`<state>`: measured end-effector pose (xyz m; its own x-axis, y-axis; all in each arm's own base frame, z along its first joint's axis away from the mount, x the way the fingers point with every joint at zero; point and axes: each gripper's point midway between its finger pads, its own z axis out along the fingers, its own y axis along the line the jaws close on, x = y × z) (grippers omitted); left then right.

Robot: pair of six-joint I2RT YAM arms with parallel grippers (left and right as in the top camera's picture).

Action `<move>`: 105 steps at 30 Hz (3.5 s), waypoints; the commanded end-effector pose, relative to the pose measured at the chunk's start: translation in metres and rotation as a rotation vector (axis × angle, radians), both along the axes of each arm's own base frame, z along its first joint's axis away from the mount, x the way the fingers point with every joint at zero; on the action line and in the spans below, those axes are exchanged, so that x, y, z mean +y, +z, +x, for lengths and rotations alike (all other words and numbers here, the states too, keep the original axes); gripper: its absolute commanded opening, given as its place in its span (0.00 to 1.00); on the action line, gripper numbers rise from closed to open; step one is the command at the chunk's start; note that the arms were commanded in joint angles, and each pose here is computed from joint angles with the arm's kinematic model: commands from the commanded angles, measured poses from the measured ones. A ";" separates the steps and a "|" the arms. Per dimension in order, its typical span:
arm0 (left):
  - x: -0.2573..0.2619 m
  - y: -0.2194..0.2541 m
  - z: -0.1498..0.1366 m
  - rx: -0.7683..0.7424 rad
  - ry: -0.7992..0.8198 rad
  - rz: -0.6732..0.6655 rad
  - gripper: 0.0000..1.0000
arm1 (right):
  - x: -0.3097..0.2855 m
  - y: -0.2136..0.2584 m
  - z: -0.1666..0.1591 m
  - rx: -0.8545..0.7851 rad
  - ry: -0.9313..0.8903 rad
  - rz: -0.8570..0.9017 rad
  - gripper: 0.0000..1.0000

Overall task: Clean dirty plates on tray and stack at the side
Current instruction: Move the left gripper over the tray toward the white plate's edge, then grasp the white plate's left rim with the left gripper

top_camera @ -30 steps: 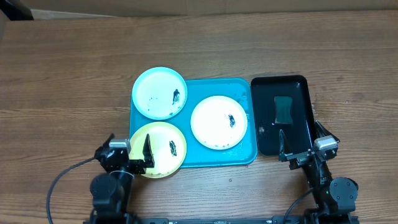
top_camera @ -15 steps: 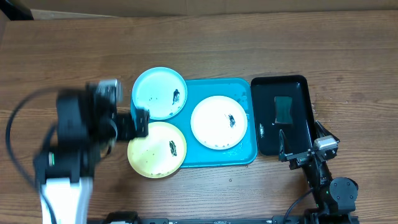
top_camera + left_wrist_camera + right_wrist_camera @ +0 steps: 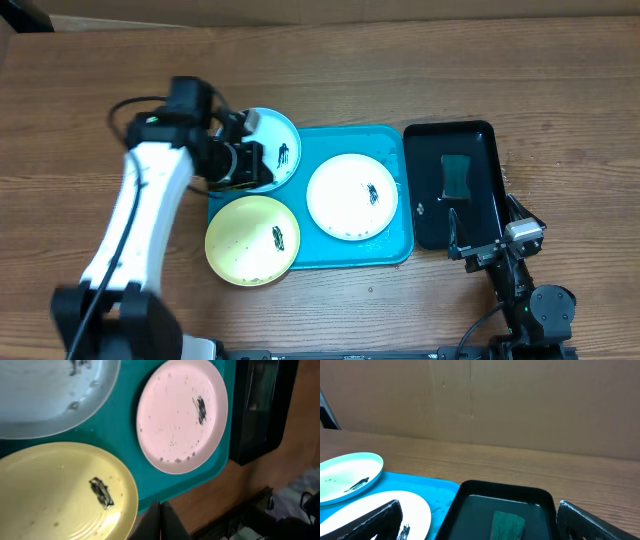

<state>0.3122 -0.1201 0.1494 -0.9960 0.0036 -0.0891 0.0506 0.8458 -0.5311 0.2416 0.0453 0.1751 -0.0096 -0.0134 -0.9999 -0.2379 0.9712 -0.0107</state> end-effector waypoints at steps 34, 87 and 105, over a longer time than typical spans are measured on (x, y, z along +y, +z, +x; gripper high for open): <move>-0.034 -0.080 0.017 0.023 0.233 0.472 0.38 | 0.000 -0.002 0.000 -0.003 0.003 -0.003 1.00; -0.045 -0.129 0.004 -0.038 0.171 0.455 0.28 | 0.000 -0.002 0.000 -0.003 0.003 -0.003 1.00; -0.052 -0.136 0.000 -0.055 0.155 0.445 0.19 | 0.000 -0.002 0.000 -0.003 0.003 -0.003 1.00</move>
<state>0.3149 -0.1710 0.0189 -0.9791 -0.1133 -0.1691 -0.0915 0.9871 -0.1311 0.2416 0.0454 0.1751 -0.0097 -0.0130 -0.9999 -0.2383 0.9711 -0.0103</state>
